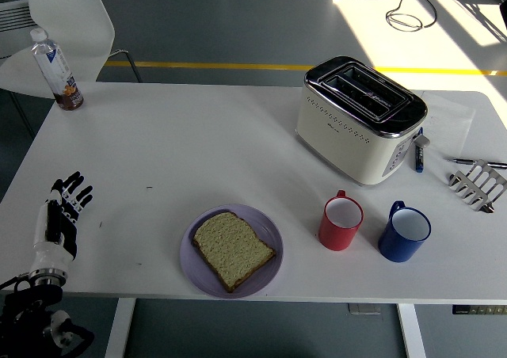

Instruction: Push plate across desktop,pick up the break from the machine,place the break in the plate

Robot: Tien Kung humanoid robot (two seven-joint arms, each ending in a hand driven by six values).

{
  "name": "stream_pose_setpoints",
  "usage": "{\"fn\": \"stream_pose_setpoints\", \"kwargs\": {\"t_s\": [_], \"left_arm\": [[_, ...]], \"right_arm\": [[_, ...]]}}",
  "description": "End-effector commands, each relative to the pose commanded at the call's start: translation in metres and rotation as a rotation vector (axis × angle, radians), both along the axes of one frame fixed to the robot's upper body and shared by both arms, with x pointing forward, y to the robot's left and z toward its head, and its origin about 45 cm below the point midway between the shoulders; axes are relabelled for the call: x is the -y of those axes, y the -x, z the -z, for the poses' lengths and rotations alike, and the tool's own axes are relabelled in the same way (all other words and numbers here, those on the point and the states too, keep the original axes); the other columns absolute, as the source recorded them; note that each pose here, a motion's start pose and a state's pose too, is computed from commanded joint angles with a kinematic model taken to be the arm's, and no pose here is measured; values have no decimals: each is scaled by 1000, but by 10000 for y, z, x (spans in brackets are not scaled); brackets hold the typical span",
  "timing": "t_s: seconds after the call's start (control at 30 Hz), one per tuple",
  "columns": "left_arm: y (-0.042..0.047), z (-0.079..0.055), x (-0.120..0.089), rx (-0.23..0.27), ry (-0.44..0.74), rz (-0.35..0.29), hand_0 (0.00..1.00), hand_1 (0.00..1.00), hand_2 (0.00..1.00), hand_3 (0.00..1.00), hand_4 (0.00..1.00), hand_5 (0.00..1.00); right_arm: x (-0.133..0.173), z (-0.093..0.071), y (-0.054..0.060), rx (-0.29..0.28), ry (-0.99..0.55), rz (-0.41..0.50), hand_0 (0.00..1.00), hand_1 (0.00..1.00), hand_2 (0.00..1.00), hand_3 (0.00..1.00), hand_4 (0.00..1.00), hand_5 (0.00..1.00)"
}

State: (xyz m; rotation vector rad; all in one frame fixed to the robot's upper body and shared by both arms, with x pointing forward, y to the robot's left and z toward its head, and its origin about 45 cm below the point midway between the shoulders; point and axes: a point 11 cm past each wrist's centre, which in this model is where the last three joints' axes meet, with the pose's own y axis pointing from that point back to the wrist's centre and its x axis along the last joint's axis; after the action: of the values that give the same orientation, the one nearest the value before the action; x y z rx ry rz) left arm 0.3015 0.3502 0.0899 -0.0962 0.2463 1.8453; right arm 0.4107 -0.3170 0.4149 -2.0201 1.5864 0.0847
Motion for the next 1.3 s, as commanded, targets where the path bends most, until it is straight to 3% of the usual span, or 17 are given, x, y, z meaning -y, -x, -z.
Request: {"fn": "stream_pose_setpoints", "kwargs": {"t_s": [1.3], "left_arm": [[-19,-51,-45,22,-1,-22,806,804,877,774,529,998]], "right_arm": [[156,218,-13,-64,-2,59,836,785,805,808,480,945]]}}
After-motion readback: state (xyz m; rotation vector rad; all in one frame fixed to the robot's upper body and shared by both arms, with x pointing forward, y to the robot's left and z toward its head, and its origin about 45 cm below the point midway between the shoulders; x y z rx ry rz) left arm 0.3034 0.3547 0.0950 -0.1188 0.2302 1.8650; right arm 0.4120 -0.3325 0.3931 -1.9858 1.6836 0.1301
